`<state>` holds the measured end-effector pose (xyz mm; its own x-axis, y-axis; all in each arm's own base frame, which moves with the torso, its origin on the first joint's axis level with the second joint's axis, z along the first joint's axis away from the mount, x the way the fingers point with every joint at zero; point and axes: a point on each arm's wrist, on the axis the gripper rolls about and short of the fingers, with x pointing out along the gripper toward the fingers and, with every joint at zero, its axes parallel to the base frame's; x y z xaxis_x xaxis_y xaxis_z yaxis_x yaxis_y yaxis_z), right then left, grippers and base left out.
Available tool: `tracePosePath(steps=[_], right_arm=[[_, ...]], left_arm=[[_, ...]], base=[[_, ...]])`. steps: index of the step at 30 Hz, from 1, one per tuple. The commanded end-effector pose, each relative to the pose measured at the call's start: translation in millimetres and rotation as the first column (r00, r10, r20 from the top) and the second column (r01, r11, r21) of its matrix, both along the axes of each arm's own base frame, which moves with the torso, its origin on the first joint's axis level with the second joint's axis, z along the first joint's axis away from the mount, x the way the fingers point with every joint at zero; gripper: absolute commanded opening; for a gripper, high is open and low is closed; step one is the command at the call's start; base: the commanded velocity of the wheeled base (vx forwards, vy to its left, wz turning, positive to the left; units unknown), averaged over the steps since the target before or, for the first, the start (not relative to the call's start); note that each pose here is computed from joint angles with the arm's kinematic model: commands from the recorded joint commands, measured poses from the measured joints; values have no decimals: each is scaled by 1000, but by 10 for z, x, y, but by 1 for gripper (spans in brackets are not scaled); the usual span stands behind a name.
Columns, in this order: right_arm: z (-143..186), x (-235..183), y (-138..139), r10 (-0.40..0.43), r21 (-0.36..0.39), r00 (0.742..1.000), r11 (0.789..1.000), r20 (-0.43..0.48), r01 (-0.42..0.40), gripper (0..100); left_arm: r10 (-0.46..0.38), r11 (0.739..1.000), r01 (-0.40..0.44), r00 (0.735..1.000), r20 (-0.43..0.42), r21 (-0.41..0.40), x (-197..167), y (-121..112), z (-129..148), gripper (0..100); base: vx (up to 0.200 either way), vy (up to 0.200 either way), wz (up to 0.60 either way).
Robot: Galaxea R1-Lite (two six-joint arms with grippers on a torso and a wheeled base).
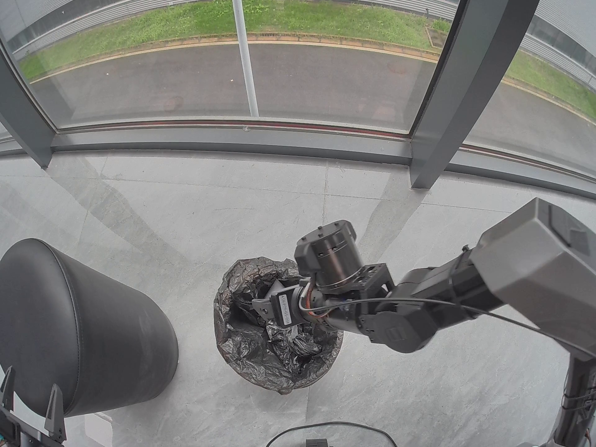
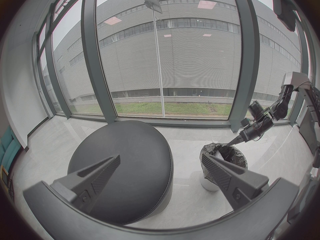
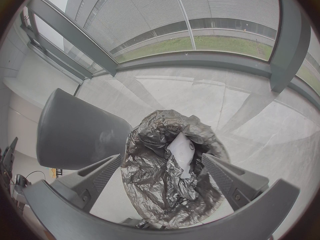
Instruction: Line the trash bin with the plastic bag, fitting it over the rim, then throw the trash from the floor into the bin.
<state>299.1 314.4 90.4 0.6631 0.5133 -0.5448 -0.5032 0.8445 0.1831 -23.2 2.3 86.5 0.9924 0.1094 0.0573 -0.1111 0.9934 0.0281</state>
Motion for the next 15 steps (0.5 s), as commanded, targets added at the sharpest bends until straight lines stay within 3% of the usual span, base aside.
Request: tracePosePath(steps=[1, 6, 10, 12, 15], right_arm=[[582, -421, -523, -46, 66, 989, 997, 144, 37, 100], [905, -712, -1059, -139, 135, 959, 985, 248, 108, 100], [1115, -1002, -1783, -258, 163, 915, 963, 310, 216, 100], [1122, -1038, -1857, -274, 168, 909, 958, 314, 231, 100], [1202, -1322, -2295, -370, 210, 855, 927, 363, 312, 100]], left_arm=[[3, 1000, -3, 1000, 4, -16, 1, 1, -49, 100], [30, 998, -30, 1000, 10, -56, 0, 7, -47, 100], [33, 998, -33, 999, 10, -56, -1, 8, -47, 100], [33, 998, -33, 999, 10, -56, -1, 7, -47, 100], [32, 998, -31, 999, 10, -57, 0, 8, -47, 100]], base=[[0, 0, 0], [0, 0, 0], [0, 0, 0], [0, 0, 0], [0, 0, 0]])
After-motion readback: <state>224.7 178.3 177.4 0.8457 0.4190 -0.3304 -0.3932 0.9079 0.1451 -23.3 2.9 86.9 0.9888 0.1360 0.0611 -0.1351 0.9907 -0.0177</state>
